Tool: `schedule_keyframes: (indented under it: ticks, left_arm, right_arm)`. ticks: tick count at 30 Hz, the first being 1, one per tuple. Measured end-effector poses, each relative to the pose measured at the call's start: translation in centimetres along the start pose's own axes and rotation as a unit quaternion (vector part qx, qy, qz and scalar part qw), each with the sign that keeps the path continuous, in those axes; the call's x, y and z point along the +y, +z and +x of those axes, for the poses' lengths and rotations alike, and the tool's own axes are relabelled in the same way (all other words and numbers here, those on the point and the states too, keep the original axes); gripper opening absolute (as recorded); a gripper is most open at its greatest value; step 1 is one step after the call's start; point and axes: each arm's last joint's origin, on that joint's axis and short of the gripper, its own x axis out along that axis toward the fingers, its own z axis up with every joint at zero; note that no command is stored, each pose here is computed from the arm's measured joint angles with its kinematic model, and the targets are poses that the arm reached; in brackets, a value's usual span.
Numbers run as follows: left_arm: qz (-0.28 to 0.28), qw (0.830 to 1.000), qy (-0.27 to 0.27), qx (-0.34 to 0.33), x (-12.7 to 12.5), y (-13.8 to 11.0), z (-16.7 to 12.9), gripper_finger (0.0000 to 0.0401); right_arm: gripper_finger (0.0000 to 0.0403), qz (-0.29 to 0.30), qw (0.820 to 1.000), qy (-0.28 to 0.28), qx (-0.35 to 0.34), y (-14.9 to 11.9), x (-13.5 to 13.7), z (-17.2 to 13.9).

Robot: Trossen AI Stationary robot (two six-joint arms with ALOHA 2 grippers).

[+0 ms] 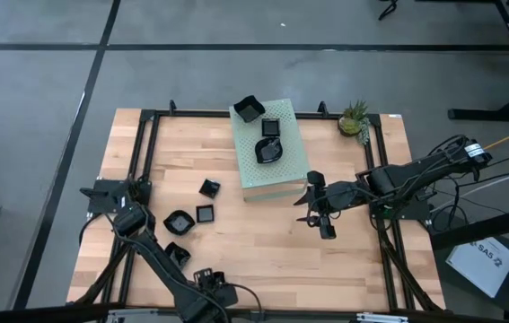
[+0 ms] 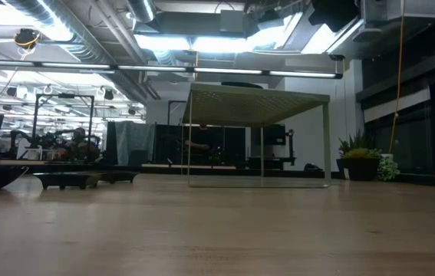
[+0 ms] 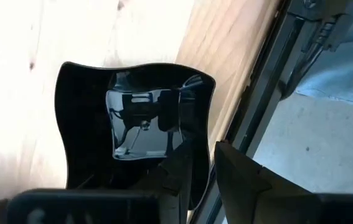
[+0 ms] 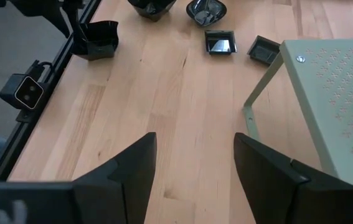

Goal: Pick & Place Mini shaped plates
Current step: Stack the black distorted square plate on top of the black distorted square plates on the shelf

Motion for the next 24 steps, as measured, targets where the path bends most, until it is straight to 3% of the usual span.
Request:
schedule_keyframes:
  ticks: [24]
  left_arm:
    - [0.018,0.999,0.024,-0.011,-0.1,-0.2,1.2,0.0068]
  right_arm:
    - [0.0212,0.000,1.000,0.000,-0.001,0.0,0.0,0.0]
